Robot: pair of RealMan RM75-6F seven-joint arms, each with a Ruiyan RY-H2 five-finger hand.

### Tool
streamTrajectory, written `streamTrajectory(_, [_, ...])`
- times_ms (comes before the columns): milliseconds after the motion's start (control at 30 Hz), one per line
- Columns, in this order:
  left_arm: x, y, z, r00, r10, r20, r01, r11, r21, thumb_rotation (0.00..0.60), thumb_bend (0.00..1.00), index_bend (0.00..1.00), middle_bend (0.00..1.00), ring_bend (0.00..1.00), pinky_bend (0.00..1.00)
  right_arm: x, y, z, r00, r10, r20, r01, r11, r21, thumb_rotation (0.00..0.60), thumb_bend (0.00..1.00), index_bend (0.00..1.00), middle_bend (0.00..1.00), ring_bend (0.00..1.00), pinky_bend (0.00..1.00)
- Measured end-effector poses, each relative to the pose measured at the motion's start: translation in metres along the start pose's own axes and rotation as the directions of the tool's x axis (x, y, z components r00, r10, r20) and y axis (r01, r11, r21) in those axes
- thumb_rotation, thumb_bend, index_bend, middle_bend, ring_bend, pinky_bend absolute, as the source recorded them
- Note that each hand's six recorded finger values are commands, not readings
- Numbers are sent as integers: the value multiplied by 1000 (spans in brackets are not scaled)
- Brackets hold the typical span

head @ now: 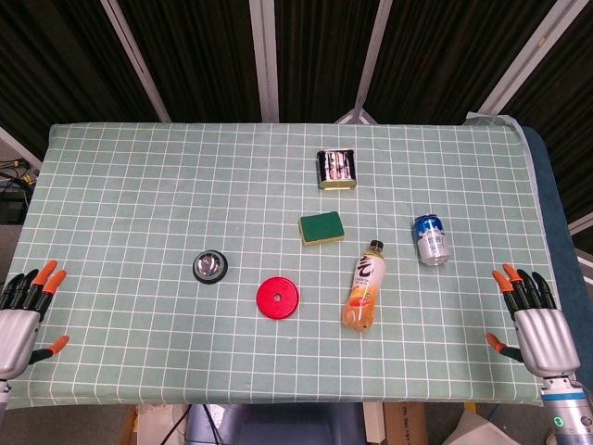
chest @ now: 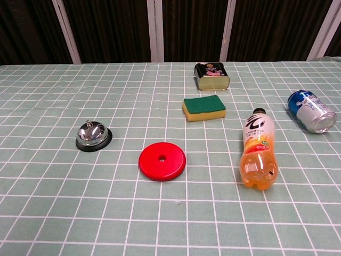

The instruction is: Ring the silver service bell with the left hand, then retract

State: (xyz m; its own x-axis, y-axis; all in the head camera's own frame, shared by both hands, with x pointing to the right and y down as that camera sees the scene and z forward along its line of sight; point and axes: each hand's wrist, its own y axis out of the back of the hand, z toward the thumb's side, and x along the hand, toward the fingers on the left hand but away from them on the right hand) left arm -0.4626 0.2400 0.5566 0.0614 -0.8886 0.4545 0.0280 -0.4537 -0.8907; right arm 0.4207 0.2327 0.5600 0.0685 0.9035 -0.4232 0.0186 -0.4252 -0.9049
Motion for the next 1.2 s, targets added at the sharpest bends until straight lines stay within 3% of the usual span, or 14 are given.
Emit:
streamTrajectory(233, [-1,-5,3,1000,-26,13,26,1000,8,600,174,0,0,0,0,2,0,0,1000,1,3,-1,1000,-5,600,220,0,0,0,0])
streamTrajectory(333, [1,-7,7,999,-35,29,34,999,29,600,234,0,0,0,0,2,0,0,1000,3,2,-3,1000,-5,600,219,0,0,0,0])
streamTrajectory(533, [14,-13,28,993,-47,110,36,994,101,600,558,0,0,0,0,2,0,0,1000,6,4,-6,1000,-18,600,220,0,0,0,0])
streamTrajectory(767, [54,-25,80,964,-99,246,56,983,176,600,743,0,0,0,0,2,0,0,1000,9,3,-9,1000,-27,600,220,0,0,0,0])
streamTrajectory(1033, [111,-42,153,918,-180,354,96,966,241,600,771,0,0,0,0,0,-1,-1,1000,19,8,-19,999,-46,600,220,0,0,0,0])
streamTrajectory(1200, [131,-47,187,908,-188,375,98,964,246,600,771,0,0,0,0,-1,0,-1,1000,20,5,-20,998,-57,600,220,0,0,0,0])
